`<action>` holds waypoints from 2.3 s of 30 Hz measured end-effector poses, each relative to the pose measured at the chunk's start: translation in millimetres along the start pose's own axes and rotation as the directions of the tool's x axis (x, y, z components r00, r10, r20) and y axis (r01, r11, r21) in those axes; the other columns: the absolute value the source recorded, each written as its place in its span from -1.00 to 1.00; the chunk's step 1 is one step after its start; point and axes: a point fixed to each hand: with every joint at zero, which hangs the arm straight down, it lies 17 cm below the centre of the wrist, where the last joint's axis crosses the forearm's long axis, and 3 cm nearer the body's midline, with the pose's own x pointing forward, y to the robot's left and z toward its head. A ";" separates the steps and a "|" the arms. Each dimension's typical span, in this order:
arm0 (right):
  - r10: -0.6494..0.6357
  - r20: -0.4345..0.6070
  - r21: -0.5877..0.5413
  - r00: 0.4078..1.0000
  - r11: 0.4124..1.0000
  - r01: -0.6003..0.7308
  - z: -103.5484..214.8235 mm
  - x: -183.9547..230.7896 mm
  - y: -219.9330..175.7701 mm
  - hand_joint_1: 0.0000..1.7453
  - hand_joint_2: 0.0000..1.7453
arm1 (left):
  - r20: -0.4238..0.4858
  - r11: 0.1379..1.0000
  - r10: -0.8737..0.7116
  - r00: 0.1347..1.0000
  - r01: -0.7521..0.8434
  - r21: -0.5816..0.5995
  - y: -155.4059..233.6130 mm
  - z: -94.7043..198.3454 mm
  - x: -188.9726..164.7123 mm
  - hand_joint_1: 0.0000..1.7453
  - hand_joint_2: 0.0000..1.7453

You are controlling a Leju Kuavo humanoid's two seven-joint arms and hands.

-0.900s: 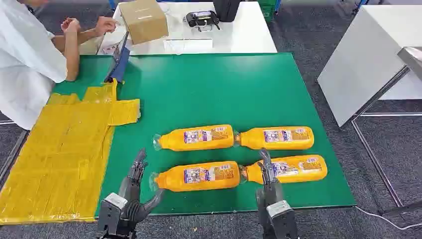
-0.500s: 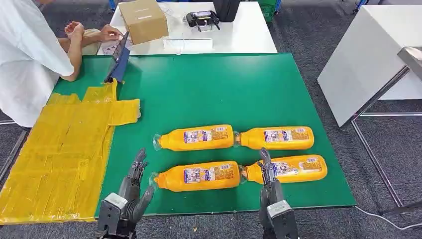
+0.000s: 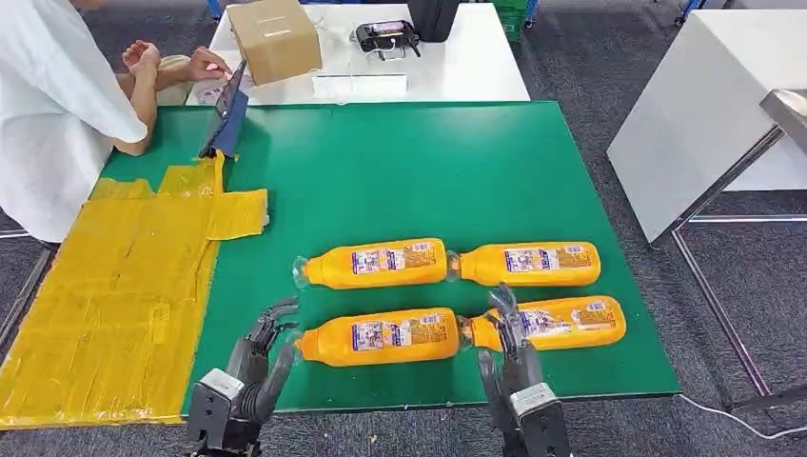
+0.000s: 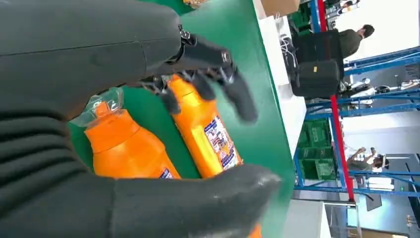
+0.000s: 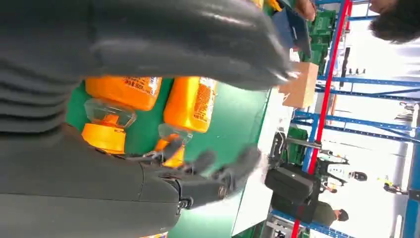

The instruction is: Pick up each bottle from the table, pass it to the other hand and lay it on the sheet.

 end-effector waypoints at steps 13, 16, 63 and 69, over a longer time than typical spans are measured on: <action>-0.074 0.122 0.051 0.990 0.996 0.068 -20.8 31.3 12.3 1.00 1.00 | 0.184 0.994 -0.060 0.981 0.041 0.105 25.4 -7.7 43.0 1.00 1.00; -0.047 0.167 0.062 0.985 0.997 0.037 -35.8 44.1 14.6 0.40 1.00 | 0.220 0.988 -0.104 0.970 0.076 0.133 38.3 -12.3 55.9 1.00 1.00; 0.833 0.444 0.341 0.329 0.183 -0.922 -187.0 -71.5 110.2 -1.00 1.00 | 0.249 0.999 -0.010 0.968 -0.001 0.045 36.7 -79.6 77.8 -1.00 1.00; 0.856 0.318 0.490 0.407 0.220 -0.844 -189.8 -112.4 92.9 -1.00 1.00 | 0.252 1.000 0.017 0.968 -0.023 0.020 28.1 -89.3 75.9 -1.00 1.00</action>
